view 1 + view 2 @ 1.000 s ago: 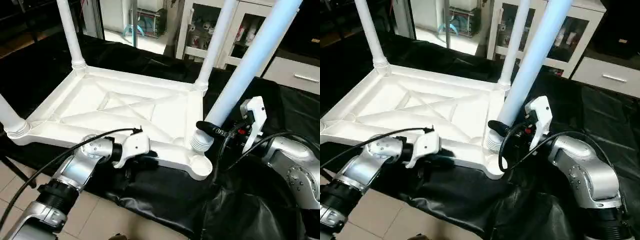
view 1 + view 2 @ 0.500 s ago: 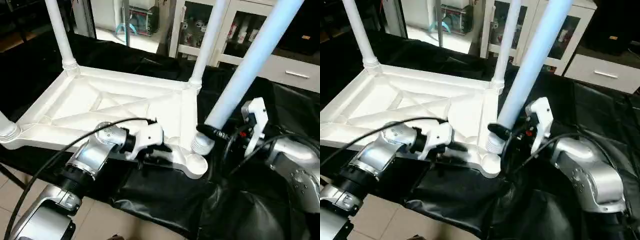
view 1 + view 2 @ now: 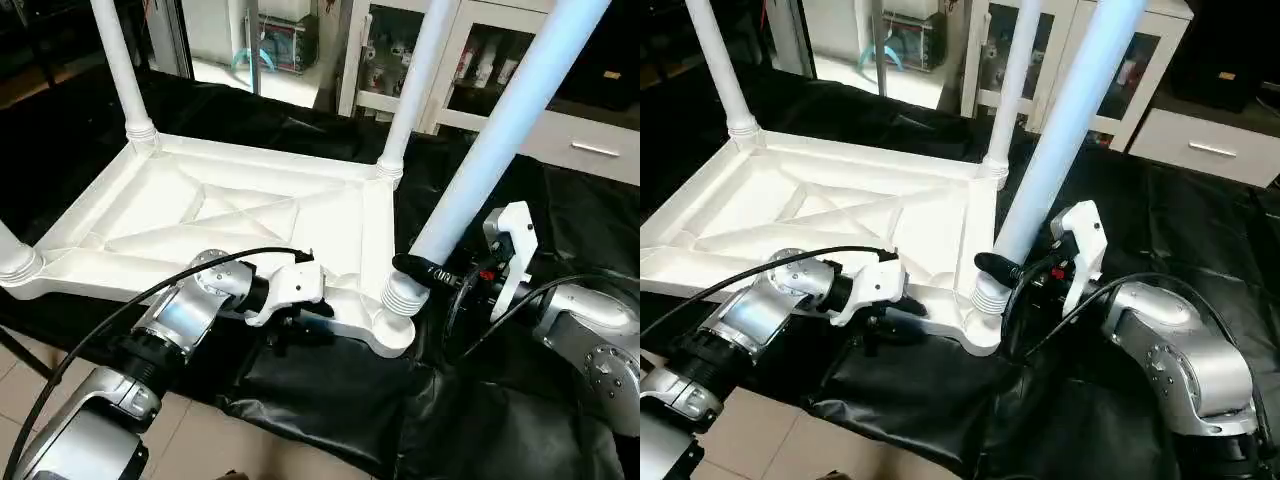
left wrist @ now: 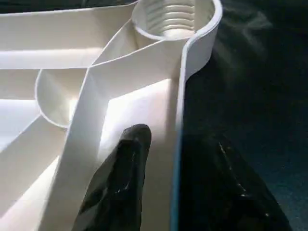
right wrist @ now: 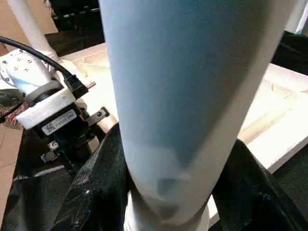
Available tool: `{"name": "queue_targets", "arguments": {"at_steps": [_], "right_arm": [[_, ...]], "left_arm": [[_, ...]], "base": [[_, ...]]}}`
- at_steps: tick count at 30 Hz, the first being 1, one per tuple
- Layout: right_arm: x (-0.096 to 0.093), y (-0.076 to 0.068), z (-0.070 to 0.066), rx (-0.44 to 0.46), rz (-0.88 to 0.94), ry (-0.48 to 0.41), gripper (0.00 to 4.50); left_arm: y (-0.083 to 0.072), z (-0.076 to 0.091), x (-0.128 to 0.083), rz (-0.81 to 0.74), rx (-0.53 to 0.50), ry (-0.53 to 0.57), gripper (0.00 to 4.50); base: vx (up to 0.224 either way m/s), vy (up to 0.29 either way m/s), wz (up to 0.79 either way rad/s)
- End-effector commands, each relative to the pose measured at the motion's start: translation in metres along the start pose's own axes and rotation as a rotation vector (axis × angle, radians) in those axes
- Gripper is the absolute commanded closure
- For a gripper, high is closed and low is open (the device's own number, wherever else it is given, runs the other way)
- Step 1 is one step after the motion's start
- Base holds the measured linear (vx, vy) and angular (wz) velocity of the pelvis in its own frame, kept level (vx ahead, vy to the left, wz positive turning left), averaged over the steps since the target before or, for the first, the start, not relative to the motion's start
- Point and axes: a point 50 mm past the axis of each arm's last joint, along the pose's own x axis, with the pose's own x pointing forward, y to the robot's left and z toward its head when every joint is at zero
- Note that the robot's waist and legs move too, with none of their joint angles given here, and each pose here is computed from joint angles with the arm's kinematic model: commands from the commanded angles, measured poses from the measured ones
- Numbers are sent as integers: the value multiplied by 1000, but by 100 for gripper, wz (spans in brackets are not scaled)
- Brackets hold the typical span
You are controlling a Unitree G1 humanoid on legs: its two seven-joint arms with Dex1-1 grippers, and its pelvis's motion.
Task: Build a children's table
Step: Rotate table base
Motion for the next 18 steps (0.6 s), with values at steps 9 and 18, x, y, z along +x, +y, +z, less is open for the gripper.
{"name": "queue_targets", "arguments": {"at_steps": [9, 18], "right_arm": [[-1, 0, 5, -15, 20, 10, 264], [1, -1, 5, -22, 38, 25, 264]], "left_arm": [[-3, -7, -5, -35, -4, 30, 356], [-6, -11, -6, -56, -8, 59, 431]], "base": [[0, 0, 0], [0, 0, 0]]}}
